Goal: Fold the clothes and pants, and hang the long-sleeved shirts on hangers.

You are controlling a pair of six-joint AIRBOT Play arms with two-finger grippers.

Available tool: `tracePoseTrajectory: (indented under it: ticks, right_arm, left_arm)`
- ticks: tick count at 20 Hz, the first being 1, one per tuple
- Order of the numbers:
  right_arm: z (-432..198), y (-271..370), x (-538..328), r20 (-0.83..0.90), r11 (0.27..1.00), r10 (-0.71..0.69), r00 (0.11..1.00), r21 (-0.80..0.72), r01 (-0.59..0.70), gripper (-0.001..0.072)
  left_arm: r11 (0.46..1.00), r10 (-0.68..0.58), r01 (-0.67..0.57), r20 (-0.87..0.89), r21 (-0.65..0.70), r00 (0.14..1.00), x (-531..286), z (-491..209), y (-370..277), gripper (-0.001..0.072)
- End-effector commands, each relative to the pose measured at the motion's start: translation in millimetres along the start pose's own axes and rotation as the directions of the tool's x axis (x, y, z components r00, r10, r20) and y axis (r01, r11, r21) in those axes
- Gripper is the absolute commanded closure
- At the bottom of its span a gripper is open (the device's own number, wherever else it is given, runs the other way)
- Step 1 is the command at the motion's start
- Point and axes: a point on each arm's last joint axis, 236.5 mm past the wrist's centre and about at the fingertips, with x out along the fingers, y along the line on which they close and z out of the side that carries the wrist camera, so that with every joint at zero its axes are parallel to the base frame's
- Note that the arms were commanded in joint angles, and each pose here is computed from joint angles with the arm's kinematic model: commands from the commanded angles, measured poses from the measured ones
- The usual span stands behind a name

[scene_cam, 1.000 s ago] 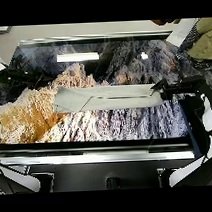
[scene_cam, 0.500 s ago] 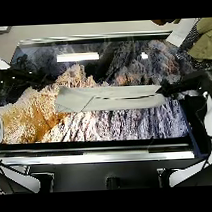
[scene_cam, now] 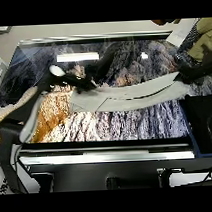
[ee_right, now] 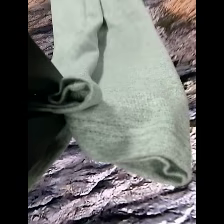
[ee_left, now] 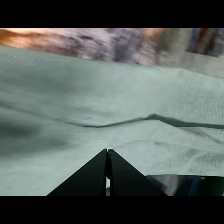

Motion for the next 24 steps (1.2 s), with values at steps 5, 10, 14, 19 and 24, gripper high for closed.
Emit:
tracePoseTrajectory:
  ticks: [5,10,14,19,24]
  right_arm:
    - [9,33,-81,0.110,0.999,0.003,0.994,-0.045,0.002,0.0679]
    - [2,39,-100,0.134,0.998,0.008,0.991,-0.059,0.000,0.0679]
    - [0,41,-105,0.140,0.998,0.007,0.990,-0.064,0.002,0.0679]
    - [10,43,-106,0.182,0.997,0.017,0.983,-0.076,-0.003,0.0679]
    - [6,64,-99,0.148,0.992,0.107,0.983,-0.081,-0.096,0.0679]
  left_arm:
    - [0.948,-0.249,0.242,-0.008,-0.208,0.969,140,-94,-88,0.0694]
    - [0.896,-0.318,0.308,0.024,-0.320,0.948,175,-124,-111,0.0694]
    - [0.887,-0.361,0.332,-0.032,-0.321,0.932,197,-153,-136,0.0694]
    - [0.895,-0.369,0.315,-0.127,-0.316,0.921,188,-165,-136,0.0694]
    - [0.975,-0.222,0.212,-0.248,-0.066,0.943,110,-129,-109,0.0696]
